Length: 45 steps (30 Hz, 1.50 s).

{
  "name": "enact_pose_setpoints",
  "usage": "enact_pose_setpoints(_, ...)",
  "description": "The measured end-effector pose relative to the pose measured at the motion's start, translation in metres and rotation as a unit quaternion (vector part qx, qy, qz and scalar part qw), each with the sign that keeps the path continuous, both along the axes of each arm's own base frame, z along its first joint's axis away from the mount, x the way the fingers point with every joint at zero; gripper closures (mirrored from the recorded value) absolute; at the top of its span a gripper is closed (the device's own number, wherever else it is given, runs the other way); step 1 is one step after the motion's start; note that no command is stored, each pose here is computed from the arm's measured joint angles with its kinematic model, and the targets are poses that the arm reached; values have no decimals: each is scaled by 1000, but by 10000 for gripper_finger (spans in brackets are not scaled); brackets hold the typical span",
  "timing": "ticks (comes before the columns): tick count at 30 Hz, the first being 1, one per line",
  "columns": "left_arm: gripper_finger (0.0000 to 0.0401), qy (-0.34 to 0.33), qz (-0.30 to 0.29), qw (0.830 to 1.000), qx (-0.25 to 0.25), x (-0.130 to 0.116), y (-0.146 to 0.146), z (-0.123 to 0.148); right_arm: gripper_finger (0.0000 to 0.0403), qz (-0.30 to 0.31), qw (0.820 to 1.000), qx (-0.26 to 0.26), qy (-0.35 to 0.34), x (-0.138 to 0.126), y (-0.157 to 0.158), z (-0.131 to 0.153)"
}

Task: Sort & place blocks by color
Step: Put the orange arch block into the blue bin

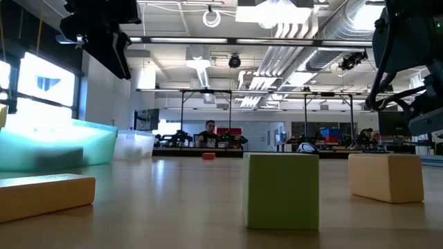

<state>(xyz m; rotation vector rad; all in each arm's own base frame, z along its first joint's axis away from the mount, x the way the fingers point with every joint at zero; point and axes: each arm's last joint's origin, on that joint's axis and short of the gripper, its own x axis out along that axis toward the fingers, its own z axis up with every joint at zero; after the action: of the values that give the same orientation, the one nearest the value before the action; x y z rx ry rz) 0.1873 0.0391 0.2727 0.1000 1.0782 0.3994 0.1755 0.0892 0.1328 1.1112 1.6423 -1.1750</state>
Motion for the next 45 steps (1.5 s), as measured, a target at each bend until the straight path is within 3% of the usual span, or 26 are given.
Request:
enact_pose_setpoints(4, 215, 0, 0, 1000, 0, 0, 0, 0, 217, 6, 1000, 5, -8, -1, 0, -3)
enact_pose_setpoints(9, 215, -10, -2, 1000, -2, 2, 0, 1, 296, 27, 999, 15, -14, 0, 0, -3)
enact_pose_setpoints(16, 215, -56, -8, 998, -4, 9, 1, 5, 297, 58, 997, 17, -37, 6, 2, 1)
enact_pose_setpoints(24, 215, -151, -30, 987, -52, 22, -1, 15, 297, 126, 977, -25, -172, 41, 11, 26)
enact_pose_setpoints(30, 215, -235, -43, 967, -86, 32, -2, 26, 297, 195, 938, -81, -276, 73, 7, 58)
enact_pose_setpoints(37, 215, -285, -77, 953, -62, 39, -1, 36, 297, 276, 878, -117, -373, 107, -11, 95)
enact_pose_setpoints(41, 215, -285, -110, 952, -29, 40, -1, 38, 297, 334, 830, -137, -424, 124, -23, 115)
enact_pose_setpoints(45, 215, -281, -149, 948, 13, 41, -1, 40, 297, 413, 761, -142, -480, 139, -37, 134)
